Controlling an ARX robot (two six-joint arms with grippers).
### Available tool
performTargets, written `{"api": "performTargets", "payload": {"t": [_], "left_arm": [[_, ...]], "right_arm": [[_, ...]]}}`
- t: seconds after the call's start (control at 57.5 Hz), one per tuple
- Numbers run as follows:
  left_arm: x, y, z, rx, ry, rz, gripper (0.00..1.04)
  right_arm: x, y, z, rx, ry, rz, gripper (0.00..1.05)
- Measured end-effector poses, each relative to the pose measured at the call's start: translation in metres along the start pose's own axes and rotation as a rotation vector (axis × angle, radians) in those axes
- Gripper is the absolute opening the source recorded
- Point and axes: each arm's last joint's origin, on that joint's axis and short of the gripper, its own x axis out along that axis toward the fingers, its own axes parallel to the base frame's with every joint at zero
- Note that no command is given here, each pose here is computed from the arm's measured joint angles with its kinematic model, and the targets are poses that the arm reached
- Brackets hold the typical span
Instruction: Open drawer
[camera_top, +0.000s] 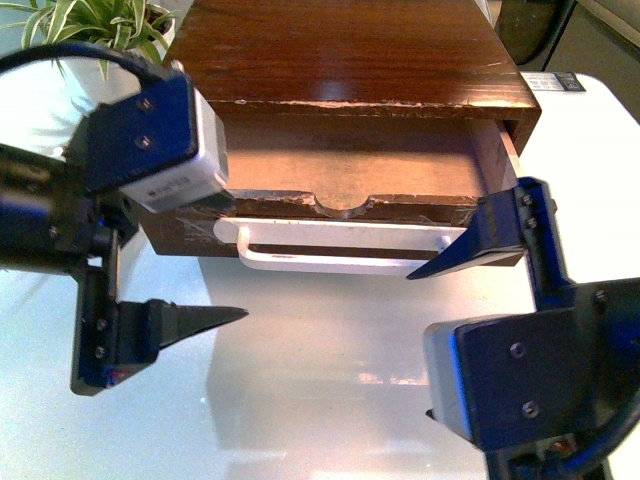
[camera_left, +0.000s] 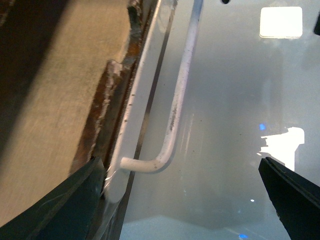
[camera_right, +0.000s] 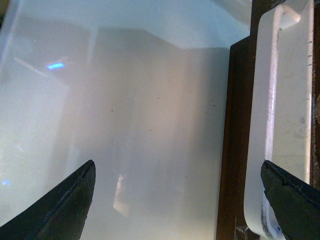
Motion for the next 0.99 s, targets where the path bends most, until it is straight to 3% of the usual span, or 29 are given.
{"api": "performTargets", "payload": {"t": [0.244, 0.383, 0.453, 0.592, 0.661, 0.679, 0.766, 0.818, 0.888, 0.992], "left_arm": [[-0.049, 0.022, 0.011, -0.115, -0.073, 0.147, 0.96], [-0.09, 0.031, 0.009, -0.25, -0.125, 0.284, 0.96], [-0.11, 0.033, 0.005, -0.329, -0.146, 0.365, 0.96], [-0.161, 0.035, -0.006, -0.561, -0.229, 0.566, 0.96], [-0.172, 0.036, -0.008, -0.648, -0.253, 0.631, 0.95], [-0.172, 0.035, -0.009, -0.641, -0.257, 0.652, 0.94], [-0.165, 0.021, -0.009, -0.65, -0.275, 1.007, 0.78], [-0.161, 0.009, -0.009, -0.657, -0.303, 1.116, 0.69], [-0.161, -0.004, -0.006, -0.66, -0.328, 1.182, 0.59], [-0.161, -0.021, 0.0, -0.662, -0.355, 1.203, 0.41]], "right_arm": [[-0.051, -0.022, -0.004, 0.109, -0.021, -0.156, 0.96], [-0.093, -0.033, -0.021, 0.23, 0.031, -0.34, 0.96], [-0.113, -0.034, -0.032, 0.317, 0.069, -0.435, 0.96], [-0.166, -0.03, -0.047, 0.627, 0.086, -0.68, 0.96], [-0.176, -0.029, -0.048, 0.711, 0.072, -0.731, 0.96], [-0.176, -0.029, -0.049, 0.742, 0.085, -0.765, 0.95], [-0.168, -0.02, -0.046, 0.893, 0.098, -1.039, 0.81], [-0.164, -0.012, -0.041, 0.989, 0.042, -1.162, 0.72], [-0.164, -0.004, -0.033, 1.085, -0.046, -1.253, 0.6], [-0.165, 0.005, -0.023, 1.148, -0.118, -1.287, 0.43]]}}
